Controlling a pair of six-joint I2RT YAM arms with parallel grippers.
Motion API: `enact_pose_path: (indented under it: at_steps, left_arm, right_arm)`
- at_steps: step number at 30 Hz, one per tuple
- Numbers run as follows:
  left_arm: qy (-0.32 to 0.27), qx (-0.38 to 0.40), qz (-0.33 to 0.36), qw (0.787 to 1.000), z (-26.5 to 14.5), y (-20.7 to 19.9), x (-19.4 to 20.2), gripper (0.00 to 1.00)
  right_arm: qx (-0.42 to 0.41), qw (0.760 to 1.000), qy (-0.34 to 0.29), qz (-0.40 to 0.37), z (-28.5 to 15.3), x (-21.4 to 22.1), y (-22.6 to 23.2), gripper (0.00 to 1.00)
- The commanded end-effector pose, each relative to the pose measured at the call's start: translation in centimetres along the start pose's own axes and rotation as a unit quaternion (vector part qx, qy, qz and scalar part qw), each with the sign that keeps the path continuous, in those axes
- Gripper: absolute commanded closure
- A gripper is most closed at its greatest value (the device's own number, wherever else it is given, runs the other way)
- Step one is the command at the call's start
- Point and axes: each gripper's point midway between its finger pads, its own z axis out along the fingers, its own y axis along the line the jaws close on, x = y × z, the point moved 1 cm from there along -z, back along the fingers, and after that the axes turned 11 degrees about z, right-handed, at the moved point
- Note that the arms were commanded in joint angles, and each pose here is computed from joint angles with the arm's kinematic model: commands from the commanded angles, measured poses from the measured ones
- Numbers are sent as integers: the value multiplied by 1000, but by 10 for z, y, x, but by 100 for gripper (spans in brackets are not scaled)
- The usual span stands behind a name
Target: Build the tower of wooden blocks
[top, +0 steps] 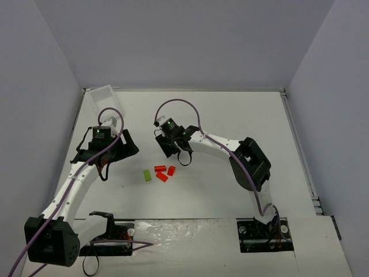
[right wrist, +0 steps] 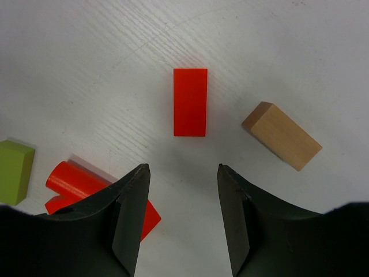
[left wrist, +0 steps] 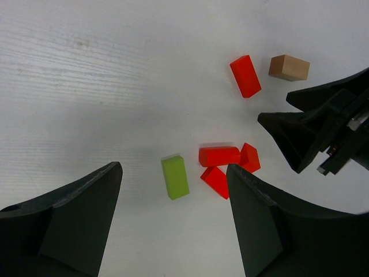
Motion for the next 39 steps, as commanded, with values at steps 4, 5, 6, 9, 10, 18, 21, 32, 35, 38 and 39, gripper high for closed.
enact_pose_path:
  at_steps: [4,5,6,9,10,18,21,32,35,38,39]
  left_arm:
    - [-11,6,21,1000,-11,-2,-5,30]
    - [-9,5,21,1000,-11,-2,-4,30]
    - [-8,5,20,1000,-11,-1,-4,30]
    - [-9,6,20,1000,-9,-2,-6,30]
    - [-7,5,21,1000,-8,-1,-5,30]
    - [-4,9,22,1000,-5,-4,-10,30]
    - [-1,13,23,1000,-3,-5,-11,30]
    - [-7,52,28,998,-2,-21,-23,30]
    - [-21,81,26,996,-5,-33,-37,30]
    - [-33,111,18,993,-8,-47,-49,31]
    - [-34,126,15,991,-10,-53,-53,33]
  right_arm:
    - [2,1000,-27,3,13,-23,7,54]
    - [6,1000,-25,4,17,-22,5,55]
    - [8,1000,-24,7,20,-20,5,56]
    - [14,1000,-21,13,28,-17,4,57]
    - [15,1000,-19,13,30,-16,3,58]
    - [18,1000,-15,9,44,-8,1,60]
    - [20,1000,-10,11,49,-5,-2,62]
    - [-19,998,-61,-5,18,-35,11,100]
    - [-64,993,-99,-15,-16,-51,24,100]
    - [-100,985,-141,-22,-49,-63,32,100]
    - [-117,980,-162,-25,-65,-70,37,100]
